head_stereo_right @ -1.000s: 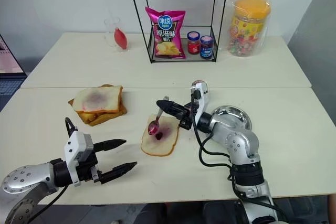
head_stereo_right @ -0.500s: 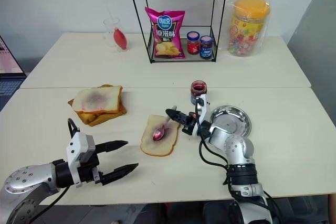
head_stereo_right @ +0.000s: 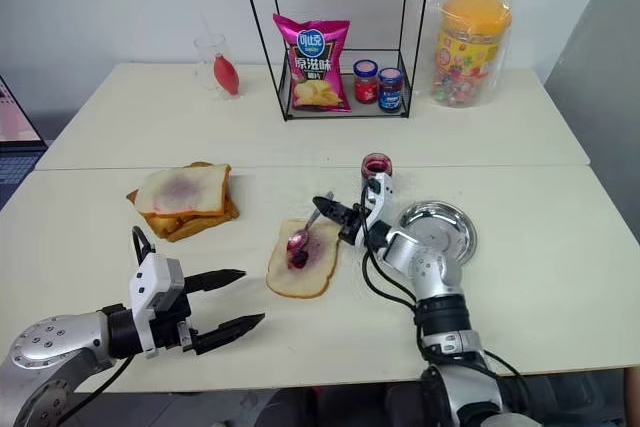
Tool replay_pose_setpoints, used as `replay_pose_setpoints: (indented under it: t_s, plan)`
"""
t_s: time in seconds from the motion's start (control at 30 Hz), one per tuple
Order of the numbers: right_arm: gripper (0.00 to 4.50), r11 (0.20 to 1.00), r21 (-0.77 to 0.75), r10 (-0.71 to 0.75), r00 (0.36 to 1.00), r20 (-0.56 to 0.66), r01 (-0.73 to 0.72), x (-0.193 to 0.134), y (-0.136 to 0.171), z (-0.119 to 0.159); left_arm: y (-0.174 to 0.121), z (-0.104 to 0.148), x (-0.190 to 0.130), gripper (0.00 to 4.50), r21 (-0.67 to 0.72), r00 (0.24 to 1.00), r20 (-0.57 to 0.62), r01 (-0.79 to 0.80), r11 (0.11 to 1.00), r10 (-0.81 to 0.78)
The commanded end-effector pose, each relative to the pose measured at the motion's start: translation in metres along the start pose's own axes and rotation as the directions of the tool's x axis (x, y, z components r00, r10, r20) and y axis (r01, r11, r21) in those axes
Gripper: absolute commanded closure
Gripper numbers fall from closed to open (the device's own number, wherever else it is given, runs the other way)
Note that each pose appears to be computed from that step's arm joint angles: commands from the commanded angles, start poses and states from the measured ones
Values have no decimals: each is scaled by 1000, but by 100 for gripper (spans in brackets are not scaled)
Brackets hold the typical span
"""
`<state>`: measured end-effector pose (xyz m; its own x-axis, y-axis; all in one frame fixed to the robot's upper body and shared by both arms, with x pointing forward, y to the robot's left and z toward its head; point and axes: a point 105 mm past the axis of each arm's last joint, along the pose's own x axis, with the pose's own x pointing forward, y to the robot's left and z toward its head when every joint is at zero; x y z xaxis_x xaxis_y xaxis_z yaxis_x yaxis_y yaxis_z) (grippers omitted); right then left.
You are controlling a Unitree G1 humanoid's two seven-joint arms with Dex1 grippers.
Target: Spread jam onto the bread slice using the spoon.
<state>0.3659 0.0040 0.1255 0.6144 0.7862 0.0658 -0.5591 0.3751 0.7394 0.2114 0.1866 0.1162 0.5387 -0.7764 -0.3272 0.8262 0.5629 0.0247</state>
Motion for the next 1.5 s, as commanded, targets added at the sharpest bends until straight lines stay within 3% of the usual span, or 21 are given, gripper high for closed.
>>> replay_pose_setpoints:
  t_s: [0.03,0.2,0.43,0.67,0.87,1.13,1.27,1.5]
  plan:
    - [447,998,1,64,997,45,-64,2,19,19,-2,5,-1,0,30,1000,10,12,999,-12]
    - [447,991,26,129,991,-18,-129,-14,30,15,-2,3,-3,0,-7,1000,19,11,1000,-11]
    - [447,996,46,81,993,-88,-77,-30,17,-4,-4,0,-4,0,-23,1000,10,21,1000,-20]
    - [447,999,44,1,997,-79,3,-26,-2,-10,-5,0,-4,0,-18,1000,-3,24,1000,-24]
    - [447,999,35,-4,999,-49,6,-12,2,-13,-5,1,-4,0,-12,1000,-8,27,1000,-27]
    - [447,999,29,-32,999,37,31,-9,-4,14,-4,0,-5,0,-10,1000,-12,20,1000,-20]
    - [447,998,41,36,999,17,-37,-14,10,22,-3,-1,-5,0,-14,1000,-10,15,1000,-15]
    - [447,987,92,141,983,-114,-131,-26,32,1,1,-4,-13,0,-39,1000,-15,-17,999,16]
